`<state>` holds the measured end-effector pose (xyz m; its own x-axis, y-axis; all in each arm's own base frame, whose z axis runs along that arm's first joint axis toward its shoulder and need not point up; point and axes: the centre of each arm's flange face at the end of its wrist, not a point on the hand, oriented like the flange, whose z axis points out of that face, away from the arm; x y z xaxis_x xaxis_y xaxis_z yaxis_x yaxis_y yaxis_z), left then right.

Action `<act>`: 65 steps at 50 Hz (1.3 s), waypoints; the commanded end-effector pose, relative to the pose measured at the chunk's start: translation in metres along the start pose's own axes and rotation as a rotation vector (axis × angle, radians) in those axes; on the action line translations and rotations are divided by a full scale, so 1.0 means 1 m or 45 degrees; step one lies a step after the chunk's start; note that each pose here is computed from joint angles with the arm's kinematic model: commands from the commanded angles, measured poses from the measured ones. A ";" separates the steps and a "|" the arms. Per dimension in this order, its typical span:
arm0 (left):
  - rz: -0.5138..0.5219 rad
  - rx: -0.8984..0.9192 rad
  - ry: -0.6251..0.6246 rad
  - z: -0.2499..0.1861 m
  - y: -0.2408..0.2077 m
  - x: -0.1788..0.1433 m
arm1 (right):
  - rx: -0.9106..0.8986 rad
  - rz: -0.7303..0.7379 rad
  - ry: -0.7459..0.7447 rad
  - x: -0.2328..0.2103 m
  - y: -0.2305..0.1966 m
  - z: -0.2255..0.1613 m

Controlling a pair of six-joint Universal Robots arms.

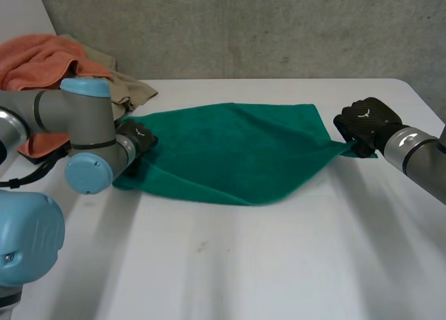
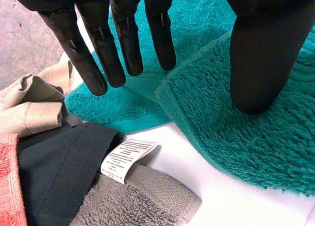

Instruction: Fold the laundry.

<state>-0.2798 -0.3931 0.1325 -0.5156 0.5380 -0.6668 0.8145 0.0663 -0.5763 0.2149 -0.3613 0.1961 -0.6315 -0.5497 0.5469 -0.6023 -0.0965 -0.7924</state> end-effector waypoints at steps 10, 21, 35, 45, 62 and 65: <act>-0.100 0.048 -0.144 -0.031 -0.033 -0.039 | -0.017 0.003 0.036 0.012 0.003 -0.003; -0.223 0.208 -0.144 -0.149 -0.065 -0.081 | -0.138 -0.038 0.093 0.052 -0.016 -0.051; -0.394 0.769 -0.563 -0.329 -0.117 -0.165 | 0.243 -0.011 0.476 0.139 -0.128 -0.124; -0.434 0.640 -0.409 -0.272 -0.110 -0.148 | 0.200 0.039 0.321 0.128 -0.105 -0.085; -0.595 0.732 -0.432 -0.133 -0.126 -0.152 | 0.532 0.028 0.625 0.147 -0.116 0.011; -0.667 0.983 -0.556 -0.160 -0.155 -0.182 | 0.741 0.073 0.798 0.171 -0.142 0.004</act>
<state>-0.2656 -0.3662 0.3333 -0.8587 0.3176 -0.4023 0.3730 -0.1512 -0.9154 0.1955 -0.4275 0.3381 -0.8091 -0.2260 0.5425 -0.4582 -0.3354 -0.8231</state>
